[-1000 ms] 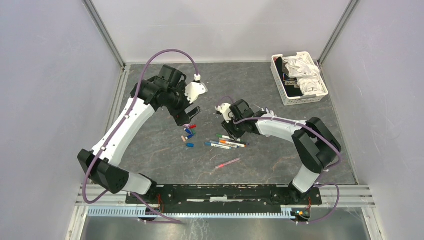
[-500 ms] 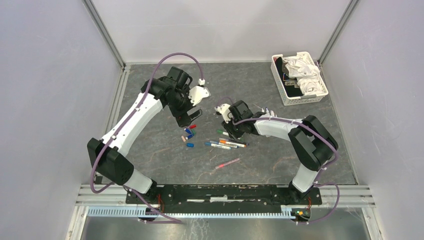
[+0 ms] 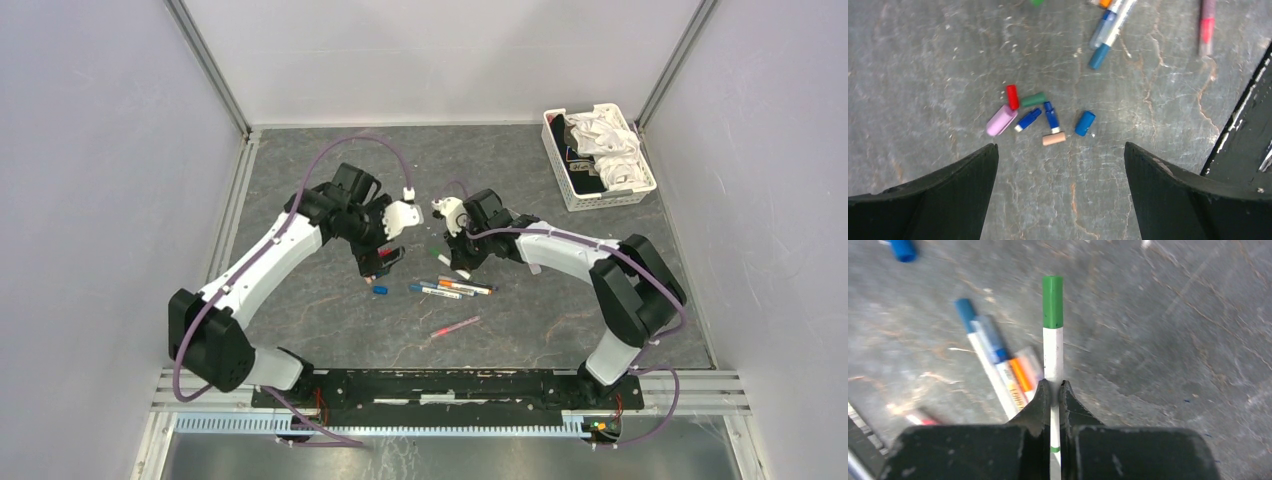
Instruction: Open the pen caps
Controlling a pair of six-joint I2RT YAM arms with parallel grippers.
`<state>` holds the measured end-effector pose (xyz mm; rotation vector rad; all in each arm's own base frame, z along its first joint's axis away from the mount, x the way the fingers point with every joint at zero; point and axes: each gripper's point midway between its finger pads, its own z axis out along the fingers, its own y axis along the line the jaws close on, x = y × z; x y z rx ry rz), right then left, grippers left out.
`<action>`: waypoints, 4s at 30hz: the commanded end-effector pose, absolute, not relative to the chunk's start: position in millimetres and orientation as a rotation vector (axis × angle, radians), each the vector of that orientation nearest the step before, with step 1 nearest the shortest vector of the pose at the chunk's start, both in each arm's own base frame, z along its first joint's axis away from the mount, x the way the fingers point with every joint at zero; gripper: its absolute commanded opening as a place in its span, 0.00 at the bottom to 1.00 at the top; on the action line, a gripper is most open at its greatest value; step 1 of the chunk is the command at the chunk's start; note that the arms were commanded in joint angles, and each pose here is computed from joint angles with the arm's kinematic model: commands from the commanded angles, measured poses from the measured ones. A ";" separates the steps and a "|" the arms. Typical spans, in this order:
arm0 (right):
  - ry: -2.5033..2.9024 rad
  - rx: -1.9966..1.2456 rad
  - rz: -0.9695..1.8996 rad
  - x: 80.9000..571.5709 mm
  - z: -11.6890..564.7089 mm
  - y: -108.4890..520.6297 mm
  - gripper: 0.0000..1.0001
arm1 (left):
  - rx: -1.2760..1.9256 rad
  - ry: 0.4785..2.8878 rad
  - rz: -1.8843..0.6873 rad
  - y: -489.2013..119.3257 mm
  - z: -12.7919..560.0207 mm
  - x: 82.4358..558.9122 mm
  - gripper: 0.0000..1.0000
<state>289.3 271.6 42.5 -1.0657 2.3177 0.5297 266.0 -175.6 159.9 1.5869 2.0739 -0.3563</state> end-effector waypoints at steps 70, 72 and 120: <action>2.226 -1.053 1.572 212.4 110.3 322.5 0.00 | 2.008 1.689 -0.046 -122.1 150.0 319.6 0.02; 2.246 -1.026 1.537 217.2 110.0 313.4 0.00 | 1.980 1.696 -0.031 -118.9 149.2 323.3 0.02; 2.410 -0.075 -0.057 394.6 68.9 69.1 0.39 | 1.752 1.903 -0.345 -203.3 115.0 315.2 0.55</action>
